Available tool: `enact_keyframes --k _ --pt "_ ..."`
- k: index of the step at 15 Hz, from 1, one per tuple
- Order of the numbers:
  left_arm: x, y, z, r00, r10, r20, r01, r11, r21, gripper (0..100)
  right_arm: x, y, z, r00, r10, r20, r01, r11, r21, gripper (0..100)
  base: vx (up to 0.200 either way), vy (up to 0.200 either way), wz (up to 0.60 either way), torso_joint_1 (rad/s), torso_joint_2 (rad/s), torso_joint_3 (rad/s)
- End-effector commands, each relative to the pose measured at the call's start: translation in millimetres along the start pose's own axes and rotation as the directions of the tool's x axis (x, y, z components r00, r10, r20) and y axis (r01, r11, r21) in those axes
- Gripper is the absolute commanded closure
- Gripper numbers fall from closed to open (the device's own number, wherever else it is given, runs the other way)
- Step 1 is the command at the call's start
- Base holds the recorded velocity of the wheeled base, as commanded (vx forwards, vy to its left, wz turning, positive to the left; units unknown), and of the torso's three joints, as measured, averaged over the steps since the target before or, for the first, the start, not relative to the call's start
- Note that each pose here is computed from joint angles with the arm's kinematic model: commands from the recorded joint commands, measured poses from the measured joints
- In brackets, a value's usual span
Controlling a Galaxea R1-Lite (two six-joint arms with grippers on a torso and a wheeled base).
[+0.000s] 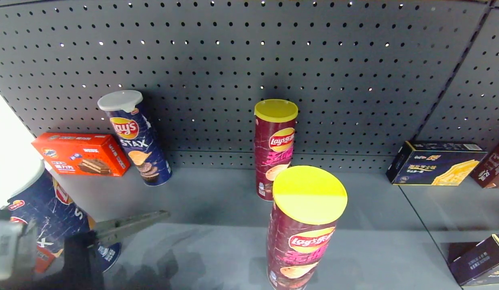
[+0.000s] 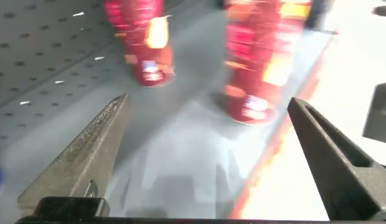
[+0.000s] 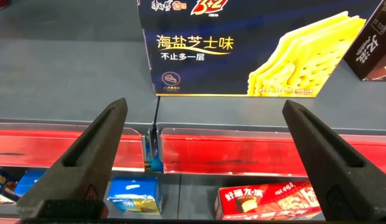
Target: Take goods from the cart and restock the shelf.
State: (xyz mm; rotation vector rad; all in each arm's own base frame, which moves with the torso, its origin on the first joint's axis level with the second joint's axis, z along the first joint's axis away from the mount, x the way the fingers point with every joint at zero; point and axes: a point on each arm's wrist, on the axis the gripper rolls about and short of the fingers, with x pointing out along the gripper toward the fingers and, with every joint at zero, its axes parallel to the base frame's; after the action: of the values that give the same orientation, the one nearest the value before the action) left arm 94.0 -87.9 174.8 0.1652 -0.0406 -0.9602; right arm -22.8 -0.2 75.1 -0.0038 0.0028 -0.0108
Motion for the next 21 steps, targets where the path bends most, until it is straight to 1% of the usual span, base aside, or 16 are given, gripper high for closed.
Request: enact_keyframes --k 1,3,4,5,7,10,11,12,13,14,15,17,18,19,20,21 --pt "-45 -23.7 -15.7 0.991 -0.099 0.085 0.099 0.995 0.01 0 0 0 0 1.0 0.0 0.0 0.0 1.0 -0.001 0 0.0 0.0 0.0 0.0 0.0 0.0" --pt "-57 -26.5 -26.5 0.993 -0.084 0.084 0.083 0.996 0.008 0 0 0 0 1.0 0.0 0.0 0.0 1.0 -0.001 0 0.0 0.0 0.0 0.0 0.0 0.0" --pt "-80 -29.5 -37.8 0.999 -0.002 0.053 0.002 1.0 -0.005 0 0 0 0 1.0 0.0 0.0 0.0 1.0 -0.001 0 0.0 0.0 0.0 0.0 0.0 0.0" --pt "-95 -32.4 -47.6 0.999 0.044 0.029 -0.044 0.999 0.0 0 0 0 0 1.0 0.0 0.0 0.0 1.0 -0.001 0 0.0 0.0 0.0 0.0 0.0 0.0" --pt "-126 -40.1 -62.4 0.999 0.048 -0.013 -0.048 0.999 -0.003 0 0 0 0 1.0 0.0 0.0 0.0 1.0 -0.001 0 0.0 0.0 0.0 0.0 0.0 0.0" --pt "-152 -45.8 -69.2 0.998 0.044 -0.054 -0.045 0.999 -0.01 0 0 0 0 1.0 0.0 0.0 0.0 1.0 -0.001 0 0.0 0.0 0.0 0.0 0.0 0.0" --pt "-161 -50.3 -84.5 0.993 0.045 -0.111 -0.047 0.999 -0.018 0 0 0 0 1.0 0.0 0.0 0.0 1.0 -0.001 0 0.0 0.0 0.0 0.0 0.0 0.0" --pt "-161 -52.2 -84.4 0.989 0.086 -0.123 -0.089 0.996 -0.02 0 0 0 0 1.0 0.0 0.0 0.0 1.0 -0.001 0 0.0 0.0 0.0 0.0 0.0 0.0" --pt "-159 -55.6 -83.8 0.976 0.168 -0.136 -0.173 0.985 -0.021 0 0 0 0 1.0 0.0 0.0 0.0 1.0 -0.001 0 0.0 0.0 0.0 0.0 0.0 0.0" --pt "-151 -58.0 -82.9 0.938 0.28 -0.204 -0.291 0.956 -0.028 0 0 0 0 1.0 0.0 0.0 0.0 1.0 -0.001 0 0.0 0.0 0.0 0.0 0.0 0.0" --pt "-144 -57.0 -82.3 0.911 0.339 -0.234 -0.356 0.934 -0.033 0 0 0 0 1.0 0.0 0.0 0.0 1.0 -0.001 0 0.0 0.0 0.0 0.0 0.0 0.0" --pt "-136 -54.4 -85.0 0.881 0.42 -0.219 -0.437 0.899 -0.03 0 0 0 0 1.0 0.0 0.0 0.0 1.0 -0.001 0 0.0 0.0 0.0 0.0 0.0 0.0" --pt "-127 -51.3 -93.3 0.803 0.557 -0.211 -0.572 0.82 -0.014 0 0 0 0 1.0 0.0 0.0 0.0 1.0 -0.001 0 0.0 0.0 0.0 0.0 0.0 0.0" --pt "-128 -53.5 -94.2 0.745 0.633 -0.209 -0.648 0.761 -0.007 0 0 0 0 1.0 0.0 0.0 0.0 1.0 -0.001 0 0.0 0.0 0.0 0.0 0.0 0.0" --pt "-129 -56.2 -94.9 0.726 0.664 -0.179 -0.675 0.738 -0.004 0 0 0 0 1.0 0.0 0.0 0.0 1.0 -0.001 0 0.0 0.0 0.0 0.0 0.0 0.0" --pt "-130 -56.4 -95.1 0.725 0.665 -0.178 -0.679 0.734 -0.023 0 0 0 0 1.0 0.0 0.0 0.0 1.0 -0.001 0 0.0 0.0 0.0 0.0 0.0 0.0"
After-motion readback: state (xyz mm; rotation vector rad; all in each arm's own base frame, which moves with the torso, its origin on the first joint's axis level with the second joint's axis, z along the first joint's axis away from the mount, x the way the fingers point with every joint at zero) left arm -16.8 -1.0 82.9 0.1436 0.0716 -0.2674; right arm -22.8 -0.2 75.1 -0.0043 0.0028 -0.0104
